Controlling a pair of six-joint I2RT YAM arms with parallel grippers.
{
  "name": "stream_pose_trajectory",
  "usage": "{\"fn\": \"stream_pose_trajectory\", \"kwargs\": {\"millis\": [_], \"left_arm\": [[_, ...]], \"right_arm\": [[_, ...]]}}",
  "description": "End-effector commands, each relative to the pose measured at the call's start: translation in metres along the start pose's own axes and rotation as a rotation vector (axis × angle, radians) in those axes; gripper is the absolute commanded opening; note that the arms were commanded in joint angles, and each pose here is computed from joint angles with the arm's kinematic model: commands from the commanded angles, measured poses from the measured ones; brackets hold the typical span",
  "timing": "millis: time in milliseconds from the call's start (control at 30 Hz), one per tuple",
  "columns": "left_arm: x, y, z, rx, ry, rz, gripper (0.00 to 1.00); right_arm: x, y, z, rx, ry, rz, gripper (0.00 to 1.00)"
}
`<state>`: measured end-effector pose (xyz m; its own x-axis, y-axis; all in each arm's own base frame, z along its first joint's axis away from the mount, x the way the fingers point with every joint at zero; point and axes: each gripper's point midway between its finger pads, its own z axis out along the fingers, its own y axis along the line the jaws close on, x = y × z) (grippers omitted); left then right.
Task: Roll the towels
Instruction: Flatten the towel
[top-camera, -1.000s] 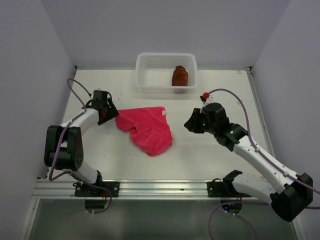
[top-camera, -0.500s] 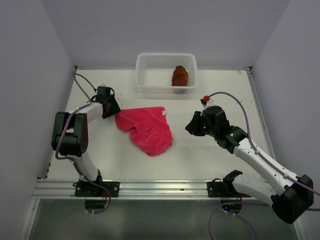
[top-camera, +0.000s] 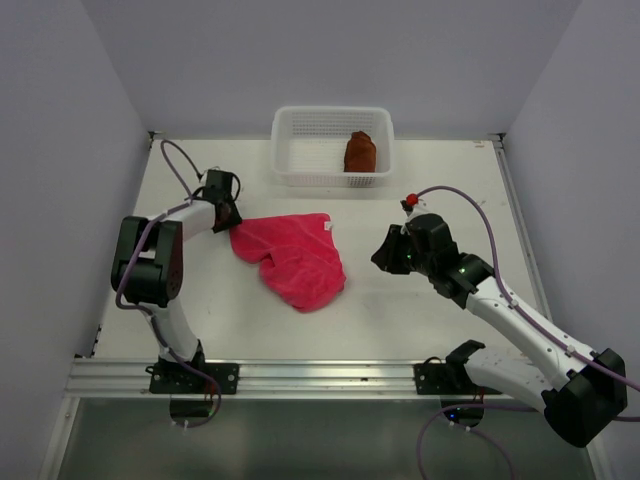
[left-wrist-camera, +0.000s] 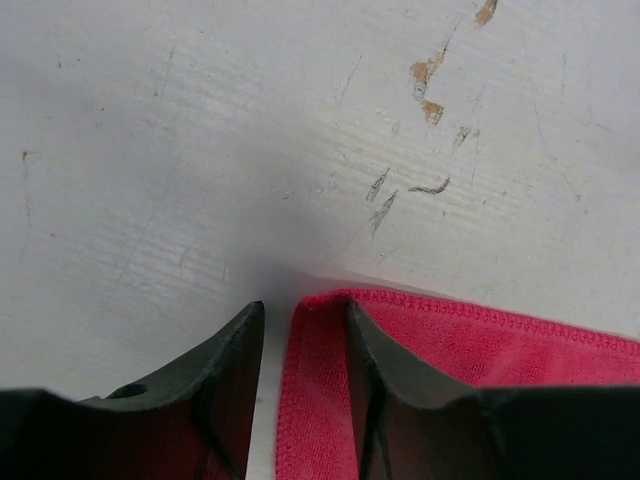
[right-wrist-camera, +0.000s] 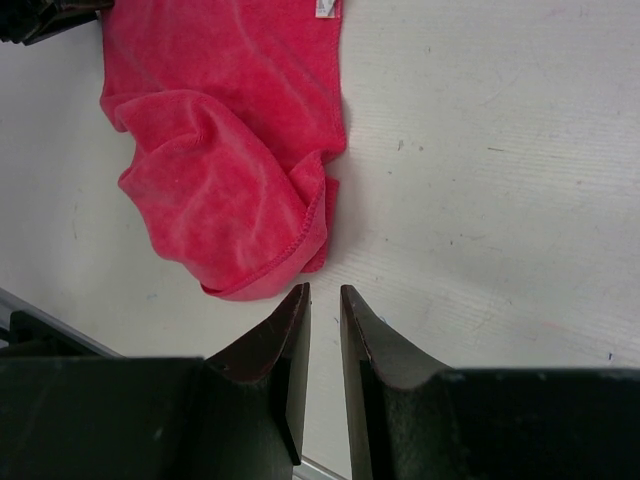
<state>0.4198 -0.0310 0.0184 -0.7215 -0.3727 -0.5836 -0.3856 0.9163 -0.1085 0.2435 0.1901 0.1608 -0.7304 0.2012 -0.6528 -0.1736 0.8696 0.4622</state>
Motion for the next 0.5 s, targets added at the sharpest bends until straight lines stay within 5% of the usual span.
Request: {"fn": "stream_pose_trajectory", "kwargs": {"millis": [0, 233, 467], "left_arm": [[0.018, 0.009, 0.003, -0.107, 0.047, 0.087, 0.38], [0.027, 0.005, 0.004, -0.217, 0.066, 0.198, 0.33], [0.036, 0.007, 0.006, -0.217, 0.098, 0.208, 0.06]], "right_arm": [[-0.008, 0.006, -0.003, -0.026, -0.043, 0.002, 0.22], [-0.005, 0.005, -0.002, -0.029, -0.044, 0.013, 0.21], [-0.003, 0.001, -0.002, -0.018, -0.041, 0.004, 0.21]]}}
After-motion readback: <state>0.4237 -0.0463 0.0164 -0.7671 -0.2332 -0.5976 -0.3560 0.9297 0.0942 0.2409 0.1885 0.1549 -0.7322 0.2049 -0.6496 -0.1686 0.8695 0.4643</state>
